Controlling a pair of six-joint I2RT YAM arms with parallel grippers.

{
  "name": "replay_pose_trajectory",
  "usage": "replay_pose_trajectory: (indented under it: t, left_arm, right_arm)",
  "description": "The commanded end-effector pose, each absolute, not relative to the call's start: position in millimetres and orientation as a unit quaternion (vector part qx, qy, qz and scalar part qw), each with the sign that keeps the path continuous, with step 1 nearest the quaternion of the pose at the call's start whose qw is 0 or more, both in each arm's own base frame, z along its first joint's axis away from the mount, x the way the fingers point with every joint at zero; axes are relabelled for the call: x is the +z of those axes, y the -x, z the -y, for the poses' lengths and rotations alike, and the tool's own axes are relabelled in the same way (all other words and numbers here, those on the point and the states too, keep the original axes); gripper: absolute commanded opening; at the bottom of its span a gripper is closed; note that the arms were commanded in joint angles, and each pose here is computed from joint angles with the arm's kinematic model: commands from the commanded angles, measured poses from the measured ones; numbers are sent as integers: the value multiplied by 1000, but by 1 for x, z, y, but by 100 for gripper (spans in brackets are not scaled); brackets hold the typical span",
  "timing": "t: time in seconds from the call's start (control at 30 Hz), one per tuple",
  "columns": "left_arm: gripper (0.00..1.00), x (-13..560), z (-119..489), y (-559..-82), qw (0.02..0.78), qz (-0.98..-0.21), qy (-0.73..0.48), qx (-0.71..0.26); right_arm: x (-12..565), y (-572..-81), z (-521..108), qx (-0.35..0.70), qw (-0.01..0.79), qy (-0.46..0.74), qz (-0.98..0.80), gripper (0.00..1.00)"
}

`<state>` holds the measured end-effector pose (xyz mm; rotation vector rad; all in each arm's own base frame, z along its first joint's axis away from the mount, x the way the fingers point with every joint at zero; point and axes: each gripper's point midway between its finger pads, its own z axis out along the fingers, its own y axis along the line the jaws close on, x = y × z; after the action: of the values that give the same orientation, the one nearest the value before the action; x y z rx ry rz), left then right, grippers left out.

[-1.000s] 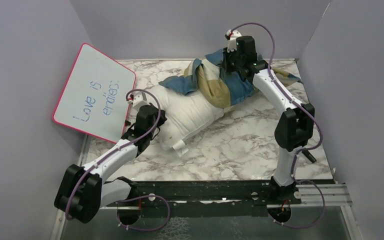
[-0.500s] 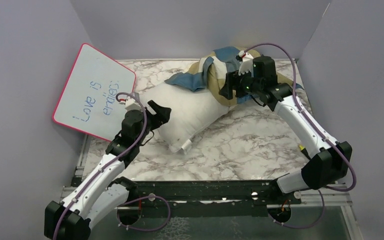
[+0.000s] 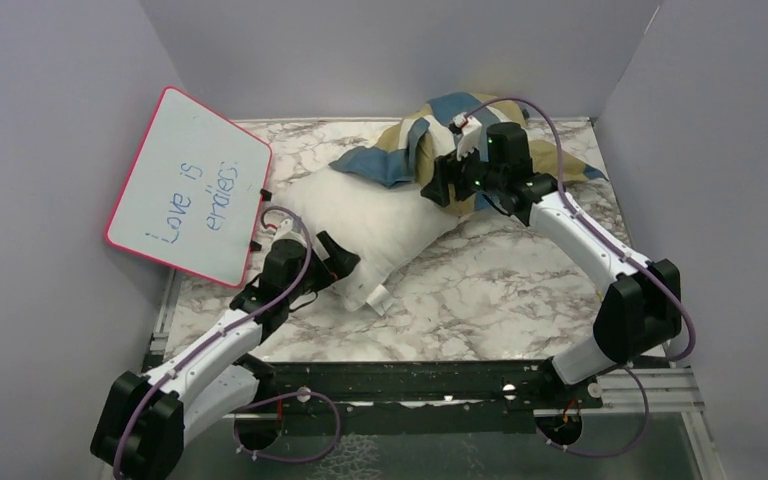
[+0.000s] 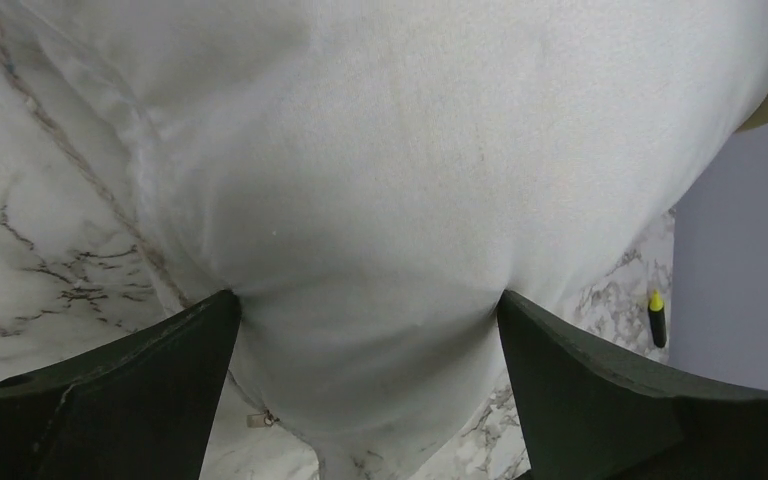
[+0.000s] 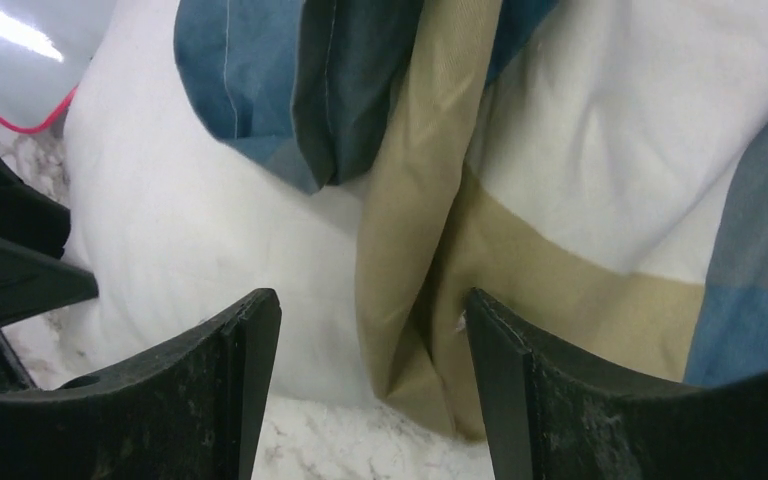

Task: Put the pillow into the pillowcase
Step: Stuff the pillow into the pillowcase.

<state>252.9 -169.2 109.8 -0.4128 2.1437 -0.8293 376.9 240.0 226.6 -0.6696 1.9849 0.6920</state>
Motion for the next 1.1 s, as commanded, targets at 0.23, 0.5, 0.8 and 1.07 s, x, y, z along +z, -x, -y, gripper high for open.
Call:
replay_pose_trajectory:
  t: [0.23,0.5,0.8,1.07]
  left_arm:
    - [60,124,206,-290,419,-804,172,-387]
    - [0,149,229,-326,443,-782,198,-392]
    - [0,177,212,-356,508,-748,238,-355]
    - [4,183,202,-358,537,-758,182,-321]
  right_arm:
    - [239,-375,-293,280,475,348,-758,23]
    - [244,-292,-367,381,404,421,-717,0]
    - [197,-296,-329,240,403,448,-761,7]
    - [217,-309,-298,256,453,380,-765,6]
